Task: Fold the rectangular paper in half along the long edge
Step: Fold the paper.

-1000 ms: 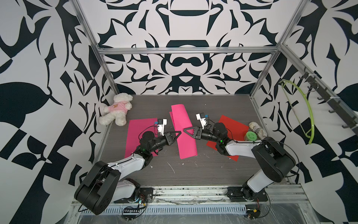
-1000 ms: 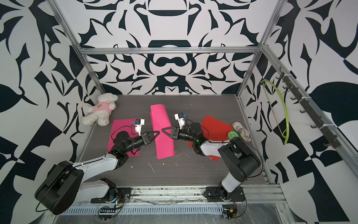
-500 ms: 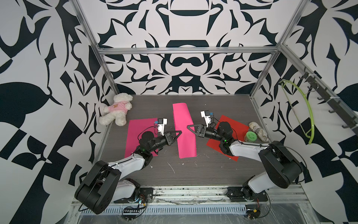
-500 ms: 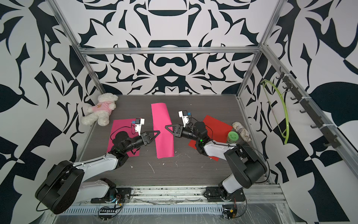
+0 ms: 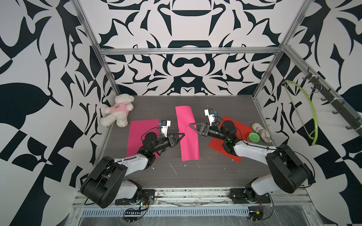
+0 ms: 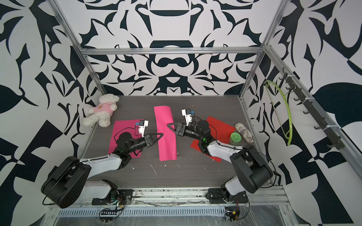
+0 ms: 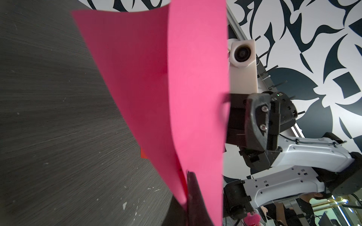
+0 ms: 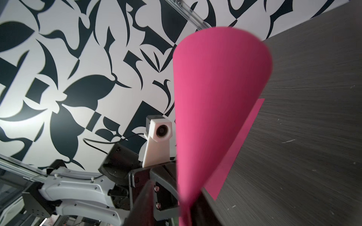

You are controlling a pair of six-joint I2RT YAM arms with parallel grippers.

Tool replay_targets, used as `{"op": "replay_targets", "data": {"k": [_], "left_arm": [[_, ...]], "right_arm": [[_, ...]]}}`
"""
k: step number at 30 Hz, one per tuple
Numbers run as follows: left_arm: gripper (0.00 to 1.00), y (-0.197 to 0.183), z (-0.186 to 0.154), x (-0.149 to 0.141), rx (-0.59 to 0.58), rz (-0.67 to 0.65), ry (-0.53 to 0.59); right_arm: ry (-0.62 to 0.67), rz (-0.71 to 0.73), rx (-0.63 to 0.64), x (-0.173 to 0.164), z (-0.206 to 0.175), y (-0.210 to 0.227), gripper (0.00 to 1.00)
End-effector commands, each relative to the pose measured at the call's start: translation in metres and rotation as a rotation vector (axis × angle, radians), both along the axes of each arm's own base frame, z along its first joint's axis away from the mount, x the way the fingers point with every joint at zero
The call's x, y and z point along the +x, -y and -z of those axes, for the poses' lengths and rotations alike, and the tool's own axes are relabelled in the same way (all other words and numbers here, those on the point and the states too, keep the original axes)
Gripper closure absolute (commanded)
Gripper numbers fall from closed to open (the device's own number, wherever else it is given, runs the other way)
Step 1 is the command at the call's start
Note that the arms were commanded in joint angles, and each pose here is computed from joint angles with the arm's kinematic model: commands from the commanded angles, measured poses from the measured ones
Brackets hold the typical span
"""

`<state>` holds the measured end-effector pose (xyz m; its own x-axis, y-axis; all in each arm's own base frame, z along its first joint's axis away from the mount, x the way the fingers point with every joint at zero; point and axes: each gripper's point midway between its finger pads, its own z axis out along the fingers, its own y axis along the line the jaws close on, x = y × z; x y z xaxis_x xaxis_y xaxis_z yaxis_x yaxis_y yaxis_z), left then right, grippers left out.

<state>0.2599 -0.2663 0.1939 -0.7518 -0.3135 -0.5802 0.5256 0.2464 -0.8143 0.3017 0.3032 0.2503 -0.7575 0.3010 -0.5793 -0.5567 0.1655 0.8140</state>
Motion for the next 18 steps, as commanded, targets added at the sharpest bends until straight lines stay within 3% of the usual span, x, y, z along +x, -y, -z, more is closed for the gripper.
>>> {"op": "replay_targets", "data": {"k": [1,2,4,5,6,7,9,11,12,13,14,15,16,17,18], "left_arm": [[1.0,0.002,-0.007,-0.001,-0.007,0.02,0.042],[1.0,0.002,-0.007,0.0,-0.007,0.019,0.042],[1.0,0.002,-0.007,0.001,-0.008,0.015,0.043],[1.0,0.002,-0.007,0.001,-0.008,0.011,0.044],[1.0,0.002,-0.007,0.002,-0.008,0.009,0.044],[1.0,0.002,-0.007,0.002,-0.009,0.008,0.042],[1.0,0.002,-0.007,0.002,-0.01,0.007,0.044],[1.0,0.002,-0.007,0.003,-0.011,0.008,0.043],[1.0,0.003,-0.007,0.003,-0.011,0.008,0.043],[1.0,0.003,-0.006,0.003,-0.011,0.008,0.042],[1.0,0.003,-0.006,0.003,-0.013,0.008,0.043],[1.0,0.003,-0.007,0.003,-0.015,0.008,0.043],[1.0,0.003,-0.007,0.004,-0.017,0.008,0.044],[1.0,0.003,-0.007,0.004,-0.019,0.008,0.045],[1.0,0.004,-0.008,0.004,-0.021,0.009,0.046]], "right_arm": [[0.093,0.046,0.042,0.011,-0.036,0.004,1.0],[0.093,0.056,0.041,0.014,-0.037,0.006,1.0],[0.094,0.085,0.045,0.019,-0.039,0.009,0.72],[0.095,0.102,0.046,0.021,-0.039,0.011,0.64],[0.095,0.113,0.046,0.023,-0.041,0.012,0.62],[0.099,0.117,0.046,0.024,-0.042,0.013,0.65],[0.102,0.124,0.048,0.026,-0.045,0.014,0.96],[0.1,0.139,0.047,0.029,-0.046,0.014,1.0],[0.098,0.145,0.048,0.031,-0.046,0.015,0.95],[0.097,0.153,0.048,0.034,-0.047,0.015,0.76],[0.101,0.164,0.051,0.035,-0.049,0.016,0.64],[0.106,0.167,0.054,0.036,-0.05,0.016,0.62],[0.112,0.17,0.057,0.037,-0.053,0.016,0.62],[0.115,0.173,0.06,0.038,-0.055,0.016,0.78],[0.119,0.181,0.062,0.04,-0.057,0.017,1.0]]}}
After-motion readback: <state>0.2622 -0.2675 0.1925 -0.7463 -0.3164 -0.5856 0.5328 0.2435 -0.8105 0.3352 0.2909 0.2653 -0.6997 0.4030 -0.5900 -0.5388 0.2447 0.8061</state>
